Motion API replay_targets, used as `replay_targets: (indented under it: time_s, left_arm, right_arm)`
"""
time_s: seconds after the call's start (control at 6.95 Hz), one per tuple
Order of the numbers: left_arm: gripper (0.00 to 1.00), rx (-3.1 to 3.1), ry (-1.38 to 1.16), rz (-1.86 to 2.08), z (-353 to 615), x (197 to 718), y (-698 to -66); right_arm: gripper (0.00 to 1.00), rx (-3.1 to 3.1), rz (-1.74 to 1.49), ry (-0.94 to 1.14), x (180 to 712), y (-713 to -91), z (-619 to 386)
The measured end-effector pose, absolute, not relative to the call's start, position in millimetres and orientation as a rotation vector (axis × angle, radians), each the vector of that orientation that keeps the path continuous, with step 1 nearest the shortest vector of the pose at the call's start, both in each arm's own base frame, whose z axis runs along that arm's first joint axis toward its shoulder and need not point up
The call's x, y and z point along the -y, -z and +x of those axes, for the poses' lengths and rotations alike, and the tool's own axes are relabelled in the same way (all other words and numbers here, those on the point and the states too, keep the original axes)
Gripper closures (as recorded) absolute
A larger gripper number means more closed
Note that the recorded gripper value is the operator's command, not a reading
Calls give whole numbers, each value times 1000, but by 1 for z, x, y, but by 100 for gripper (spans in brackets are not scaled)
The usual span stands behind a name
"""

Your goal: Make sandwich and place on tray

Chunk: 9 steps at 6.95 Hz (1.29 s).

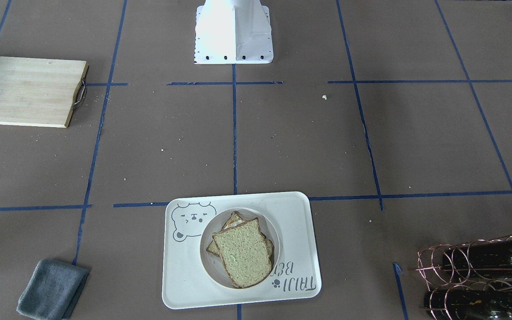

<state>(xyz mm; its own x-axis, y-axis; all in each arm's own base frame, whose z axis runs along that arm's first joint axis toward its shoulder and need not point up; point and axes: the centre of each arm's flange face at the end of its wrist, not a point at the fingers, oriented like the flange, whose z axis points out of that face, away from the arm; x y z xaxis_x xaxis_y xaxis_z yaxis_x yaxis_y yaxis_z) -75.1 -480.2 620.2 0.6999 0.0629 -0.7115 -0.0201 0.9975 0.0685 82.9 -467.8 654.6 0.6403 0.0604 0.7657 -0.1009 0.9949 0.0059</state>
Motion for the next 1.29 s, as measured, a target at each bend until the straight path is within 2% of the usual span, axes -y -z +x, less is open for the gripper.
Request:
replay_targets:
  time_s: [1.29]
  left_arm:
    - [0,-819,-28,38,-75,473,-627]
  right_arm:
    - [0,865,54,-89,467,-655,83]
